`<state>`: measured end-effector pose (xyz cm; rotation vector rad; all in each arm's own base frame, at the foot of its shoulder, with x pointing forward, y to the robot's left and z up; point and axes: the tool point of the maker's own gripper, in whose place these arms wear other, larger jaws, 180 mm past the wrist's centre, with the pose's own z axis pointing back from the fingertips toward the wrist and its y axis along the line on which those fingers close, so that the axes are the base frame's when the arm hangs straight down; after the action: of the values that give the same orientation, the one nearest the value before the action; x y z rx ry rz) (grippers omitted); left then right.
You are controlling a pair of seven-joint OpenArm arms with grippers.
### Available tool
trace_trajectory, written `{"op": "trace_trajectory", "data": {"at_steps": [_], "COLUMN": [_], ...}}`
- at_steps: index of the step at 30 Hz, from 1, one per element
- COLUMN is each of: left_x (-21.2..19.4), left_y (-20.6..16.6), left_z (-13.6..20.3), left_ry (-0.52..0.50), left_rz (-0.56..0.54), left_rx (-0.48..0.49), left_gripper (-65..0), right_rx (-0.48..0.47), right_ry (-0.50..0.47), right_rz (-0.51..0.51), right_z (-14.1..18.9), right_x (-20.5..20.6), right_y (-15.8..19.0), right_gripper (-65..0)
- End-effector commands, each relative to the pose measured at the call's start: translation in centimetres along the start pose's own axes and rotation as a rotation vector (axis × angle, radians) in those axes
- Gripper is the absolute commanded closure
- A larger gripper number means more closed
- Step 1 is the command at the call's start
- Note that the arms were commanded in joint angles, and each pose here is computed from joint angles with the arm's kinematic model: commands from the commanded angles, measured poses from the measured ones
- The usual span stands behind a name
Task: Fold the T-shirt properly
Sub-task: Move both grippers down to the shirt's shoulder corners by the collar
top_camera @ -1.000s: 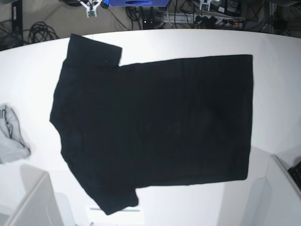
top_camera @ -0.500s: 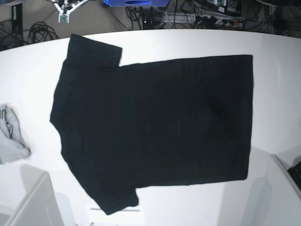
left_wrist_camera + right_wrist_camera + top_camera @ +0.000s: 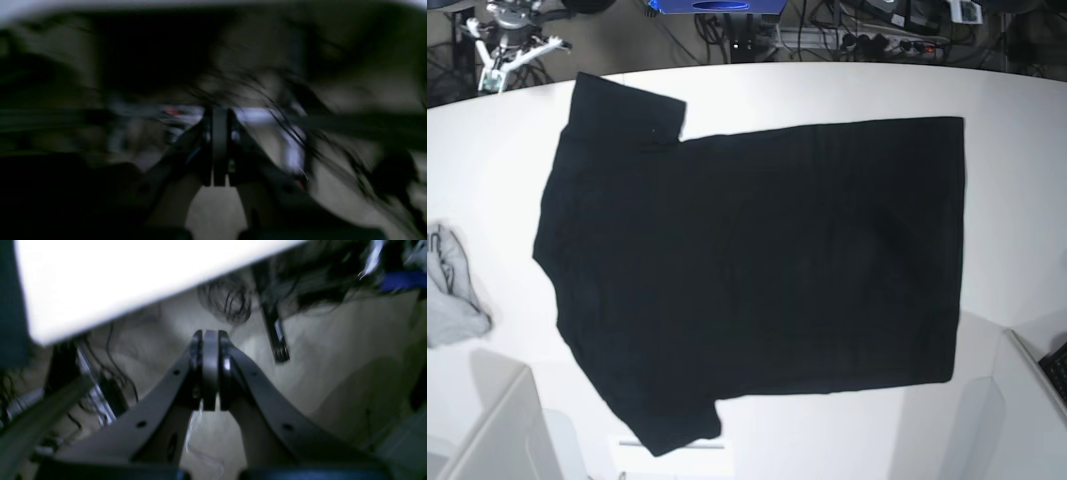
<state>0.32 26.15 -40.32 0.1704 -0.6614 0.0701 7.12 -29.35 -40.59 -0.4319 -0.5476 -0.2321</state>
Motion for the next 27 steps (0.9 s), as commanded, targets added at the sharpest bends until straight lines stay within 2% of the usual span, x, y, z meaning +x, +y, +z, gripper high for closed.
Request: {"op": "trace_trajectory", "data": {"at_steps": [1, 6, 14, 16, 18, 20, 22, 25, 26, 27], "left_x": [1.5, 6.7, 10.0, 10.7, 11.3, 11.6, 12.1, 12.0, 12.2, 12.3], "left_y": [0.2, 1.8, 4.4, 4.5, 4.5, 4.5, 4.5, 4.8, 5.0, 5.3], "left_z": [0.8, 1.1, 0.1, -0.3, -0.6, -0.8, -1.0, -1.3, -1.5, -1.7], "left_ry": [-0.046, -0.181, -0.289, -0.311, -0.328, -0.338, -0.355, -0.360, -0.364, -0.364], "left_rz": [-0.006, -0.020, 0.004, 0.012, 0.015, 0.020, 0.063, 0.193, 0.232, 0.277], "left_rx": [0.002, 0.048, 0.141, 0.145, 0.145, 0.145, 0.140, 0.119, 0.103, 0.090], "left_gripper": [0.0, 0.0, 0.0, 0.0, 0.0, 0.0, -15.0, -37.0, -42.5, -45.3], "right_rx": [-0.002, 0.064, 0.128, 0.133, 0.158, 0.214, 0.285, 0.410, 0.460, 0.496], "right_ry": [-0.046, -0.134, -0.204, -0.217, -0.218, -0.219, -0.212, -0.138, -0.119, -0.105], "right_rz": [-0.001, -0.018, -0.107, -0.121, -0.154, -0.228, -0.295, -0.364, -0.393, -0.418], "right_z": [0.4, 0.3, 0.6, 0.6, 0.6, 0.7, 0.8, 0.8, 0.9, 1.0], "right_x": [1.5, 5.0, 8.1, 8.7, 8.9, 9.1, 9.4, 9.2, 9.5, 9.7], "right_y": [-0.1, 2.8, 6.4, 6.7, 7.1, 7.6, 8.1, 9.2, 9.6, 9.7], "right_gripper": [0.0, 0.0, 0.0, -14.7, -25.4, -29.4, -30.2, -30.6, -30.6, -30.6]}}
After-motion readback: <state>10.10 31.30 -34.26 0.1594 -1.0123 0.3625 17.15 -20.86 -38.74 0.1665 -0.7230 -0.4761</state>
